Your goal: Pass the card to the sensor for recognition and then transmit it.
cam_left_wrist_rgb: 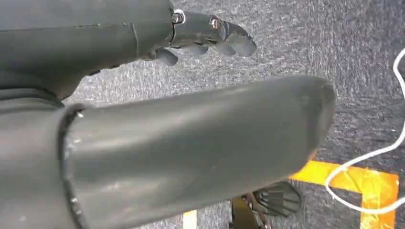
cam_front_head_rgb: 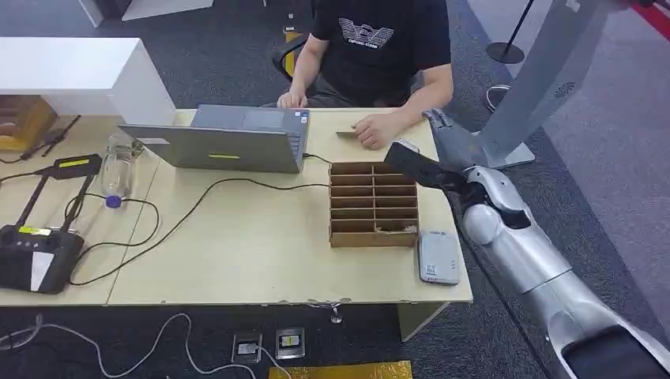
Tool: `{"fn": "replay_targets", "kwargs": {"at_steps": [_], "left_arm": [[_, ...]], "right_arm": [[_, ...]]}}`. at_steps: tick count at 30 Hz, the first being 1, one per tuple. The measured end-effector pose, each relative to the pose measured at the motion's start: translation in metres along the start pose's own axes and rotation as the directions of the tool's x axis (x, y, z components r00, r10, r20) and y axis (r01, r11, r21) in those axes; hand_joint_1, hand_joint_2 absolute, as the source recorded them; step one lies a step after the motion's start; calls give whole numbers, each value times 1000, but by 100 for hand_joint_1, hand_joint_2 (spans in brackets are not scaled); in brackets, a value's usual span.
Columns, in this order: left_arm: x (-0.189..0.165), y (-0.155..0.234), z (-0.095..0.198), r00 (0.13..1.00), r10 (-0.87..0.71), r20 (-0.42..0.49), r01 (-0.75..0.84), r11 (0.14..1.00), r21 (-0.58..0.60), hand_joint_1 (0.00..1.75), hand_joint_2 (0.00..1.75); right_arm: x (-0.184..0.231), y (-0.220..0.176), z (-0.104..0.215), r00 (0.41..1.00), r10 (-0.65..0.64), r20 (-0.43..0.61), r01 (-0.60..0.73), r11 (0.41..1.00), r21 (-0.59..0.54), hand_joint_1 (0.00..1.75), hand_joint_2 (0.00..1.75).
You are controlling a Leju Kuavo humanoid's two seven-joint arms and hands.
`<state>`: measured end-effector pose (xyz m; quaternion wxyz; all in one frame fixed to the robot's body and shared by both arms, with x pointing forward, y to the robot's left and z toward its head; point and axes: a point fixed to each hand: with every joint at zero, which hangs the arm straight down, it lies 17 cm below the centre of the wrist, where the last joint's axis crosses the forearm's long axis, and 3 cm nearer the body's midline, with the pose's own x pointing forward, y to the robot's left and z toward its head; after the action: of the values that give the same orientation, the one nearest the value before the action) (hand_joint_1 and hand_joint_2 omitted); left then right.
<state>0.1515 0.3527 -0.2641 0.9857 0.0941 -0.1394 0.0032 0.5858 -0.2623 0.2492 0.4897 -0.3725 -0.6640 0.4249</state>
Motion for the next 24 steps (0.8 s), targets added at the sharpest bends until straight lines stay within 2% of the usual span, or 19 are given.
{"fn": "replay_targets", "kwargs": {"at_steps": [8,15,24], "left_arm": [[-6,4,0,1000,20,-3,-20,1000,13,0,0],[-13,6,0,1000,26,-14,-26,999,24,0,0],[-14,6,0,1000,26,-15,-25,999,25,0,0]], "right_arm": [[14,-16,42,998,14,56,-12,999,-40,0,175],[18,3,80,994,69,84,-64,996,-63,0,175],[22,9,92,992,75,100,-69,996,-55,0,175]]}}
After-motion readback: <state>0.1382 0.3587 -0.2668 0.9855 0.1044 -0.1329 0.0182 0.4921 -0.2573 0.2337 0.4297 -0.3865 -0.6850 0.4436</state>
